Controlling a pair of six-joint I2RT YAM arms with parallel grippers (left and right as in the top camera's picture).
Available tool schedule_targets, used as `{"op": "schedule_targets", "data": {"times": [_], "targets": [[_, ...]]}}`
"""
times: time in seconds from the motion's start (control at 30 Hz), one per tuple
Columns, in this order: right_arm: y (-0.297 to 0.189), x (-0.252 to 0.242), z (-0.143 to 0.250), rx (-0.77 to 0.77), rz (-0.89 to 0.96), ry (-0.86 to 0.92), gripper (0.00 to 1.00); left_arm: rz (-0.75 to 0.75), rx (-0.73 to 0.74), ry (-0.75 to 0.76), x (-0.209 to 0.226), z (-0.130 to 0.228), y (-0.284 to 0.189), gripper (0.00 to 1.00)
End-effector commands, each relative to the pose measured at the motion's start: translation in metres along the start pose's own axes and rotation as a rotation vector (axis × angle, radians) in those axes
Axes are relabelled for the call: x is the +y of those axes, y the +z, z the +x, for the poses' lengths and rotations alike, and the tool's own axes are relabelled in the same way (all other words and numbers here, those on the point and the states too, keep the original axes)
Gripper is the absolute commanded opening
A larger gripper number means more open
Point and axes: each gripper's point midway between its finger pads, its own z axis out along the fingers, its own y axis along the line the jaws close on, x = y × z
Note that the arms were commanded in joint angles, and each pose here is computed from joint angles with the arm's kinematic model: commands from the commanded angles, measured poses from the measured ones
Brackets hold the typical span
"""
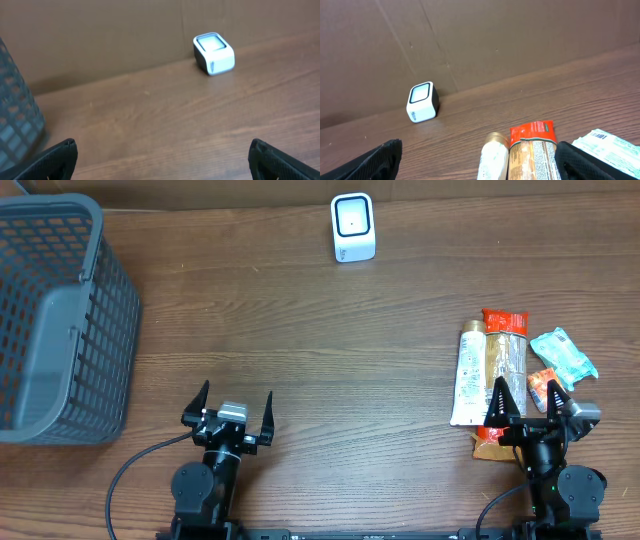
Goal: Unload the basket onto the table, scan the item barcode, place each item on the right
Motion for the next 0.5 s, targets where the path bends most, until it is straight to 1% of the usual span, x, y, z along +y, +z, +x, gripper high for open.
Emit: {"op": "schedule_targets", "data": {"times": [0.0, 0.47], "targets": [[0.0, 0.0006, 0.0015, -0.004, -0.007, 0.001, 1.0, -0.043, -0.006, -0.034, 0.0064, 0.006, -0.0034, 1.0], [0.0, 0.0006, 0.0015, -0.004, -0.007, 0.001, 1.0, -0.048, -0.011, -0.032, 0.007, 0.0052, -0.0036, 1.0]]}}
